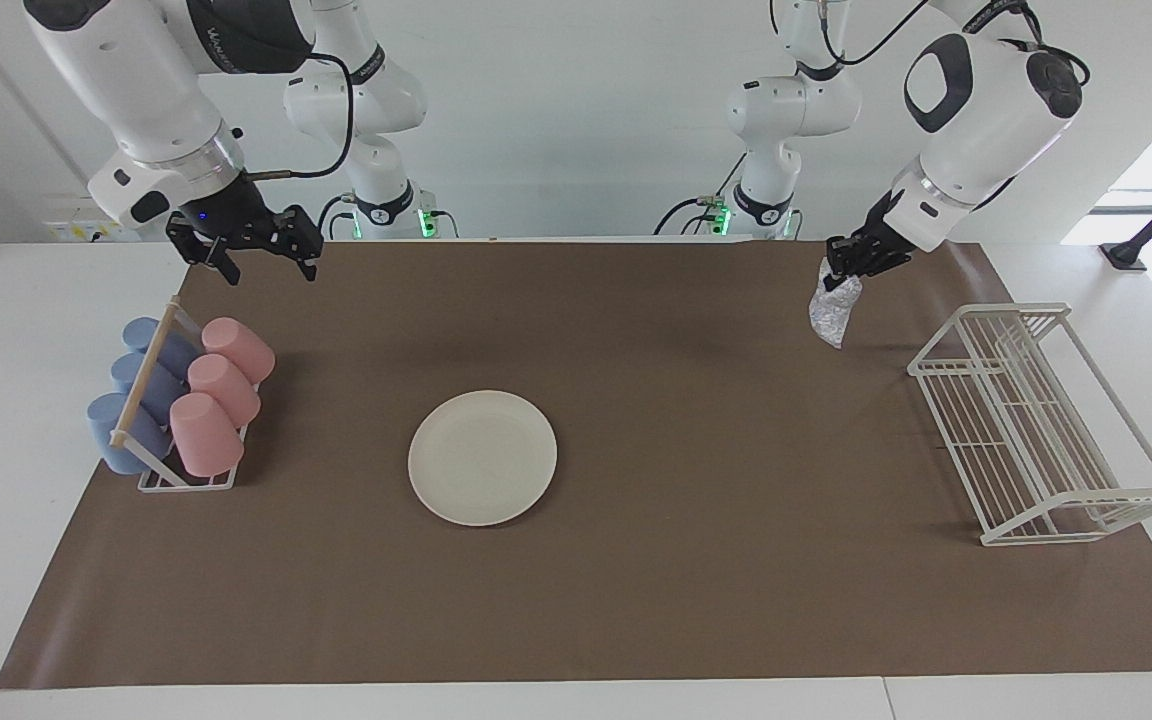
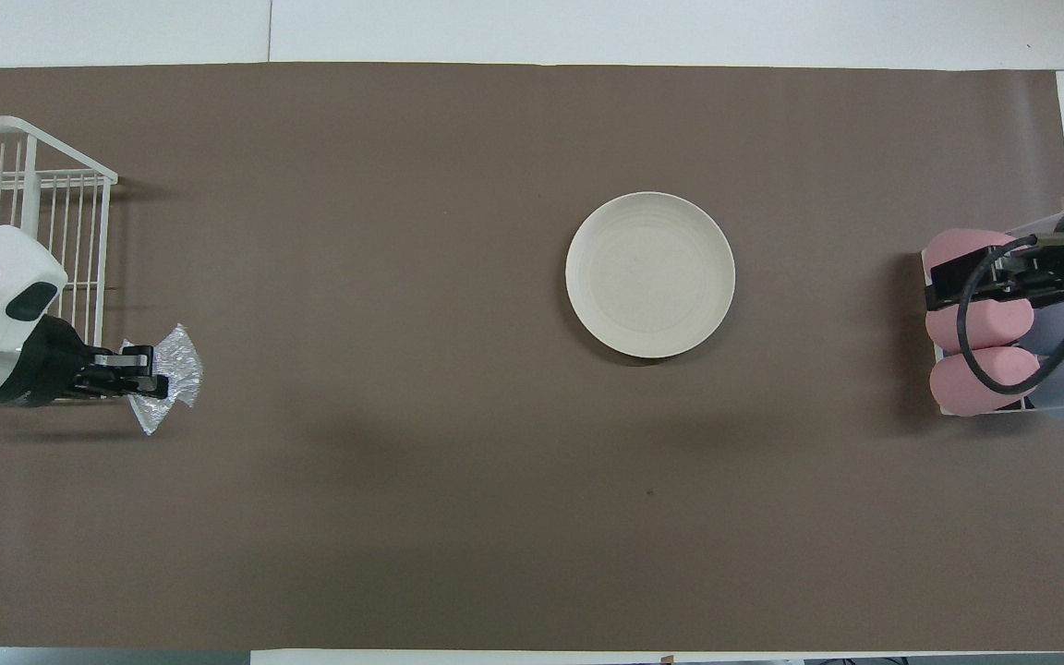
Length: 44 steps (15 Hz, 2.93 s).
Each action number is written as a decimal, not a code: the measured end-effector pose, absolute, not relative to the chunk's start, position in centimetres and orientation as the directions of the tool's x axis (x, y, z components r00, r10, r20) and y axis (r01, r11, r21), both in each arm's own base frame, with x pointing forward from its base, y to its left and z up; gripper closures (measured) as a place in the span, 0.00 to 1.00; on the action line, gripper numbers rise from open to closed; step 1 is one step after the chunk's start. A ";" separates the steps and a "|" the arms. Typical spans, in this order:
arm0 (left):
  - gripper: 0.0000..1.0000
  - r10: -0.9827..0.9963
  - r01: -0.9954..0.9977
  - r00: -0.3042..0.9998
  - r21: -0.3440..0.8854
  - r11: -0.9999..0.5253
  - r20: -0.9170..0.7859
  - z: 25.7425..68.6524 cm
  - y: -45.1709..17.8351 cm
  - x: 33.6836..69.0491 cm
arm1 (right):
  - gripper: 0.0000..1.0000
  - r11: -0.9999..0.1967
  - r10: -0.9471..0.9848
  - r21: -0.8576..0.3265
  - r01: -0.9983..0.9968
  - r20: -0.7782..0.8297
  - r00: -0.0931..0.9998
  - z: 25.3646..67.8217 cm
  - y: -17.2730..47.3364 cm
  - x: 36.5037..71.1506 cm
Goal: Wipe plate with sponge
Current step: 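Place the scrubber into the wire rack with the left gripper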
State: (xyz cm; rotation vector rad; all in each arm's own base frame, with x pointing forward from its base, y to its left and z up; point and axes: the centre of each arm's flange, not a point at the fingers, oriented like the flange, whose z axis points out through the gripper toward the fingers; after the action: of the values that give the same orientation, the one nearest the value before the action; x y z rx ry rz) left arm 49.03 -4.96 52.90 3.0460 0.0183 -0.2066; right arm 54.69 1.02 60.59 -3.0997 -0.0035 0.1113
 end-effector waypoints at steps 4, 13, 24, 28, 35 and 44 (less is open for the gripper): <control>0.94 -0.062 -0.089 0.991 -0.233 -0.968 -0.118 55.4 -2.8 51.1 | 0.00 -0.999 0.003 -0.040 0.001 -0.066 0.998 60.6 1.0 54.8; 0.94 -0.205 -0.299 0.954 -0.734 -0.610 -0.218 53.8 0.8 56.3 | 0.00 -0.999 -0.026 -0.040 -0.029 -0.073 0.997 60.6 -0.6 54.7; 0.94 -0.159 -0.238 0.971 -0.803 -0.546 -0.180 43.6 0.1 60.9 | 0.00 -0.999 -0.021 -0.040 -0.024 -0.068 0.997 60.9 -0.4 54.5; 0.94 -0.147 -0.215 0.976 -0.799 -0.561 -0.159 43.1 -0.6 60.8 | 0.00 -0.999 -0.021 -0.040 -0.024 -0.068 0.997 60.9 -0.4 54.5; 0.88 -0.144 -0.209 0.978 -0.768 -0.605 -0.153 42.4 -1.4 60.7 | 0.00 -0.999 -0.021 -0.040 -0.024 -0.068 0.997 60.9 -0.4 54.5; 0.00 -0.121 -0.170 0.985 -0.724 -0.669 -0.120 42.1 -1.8 60.7 | 0.00 -0.999 -0.021 -0.040 -0.024 -0.068 0.997 60.9 -0.4 54.5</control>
State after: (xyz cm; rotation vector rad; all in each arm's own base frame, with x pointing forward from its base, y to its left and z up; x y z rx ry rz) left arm 60.74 -1.77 42.11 3.9454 -0.3448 -0.1344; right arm 54.53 -0.37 60.90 -3.0986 0.0353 0.1048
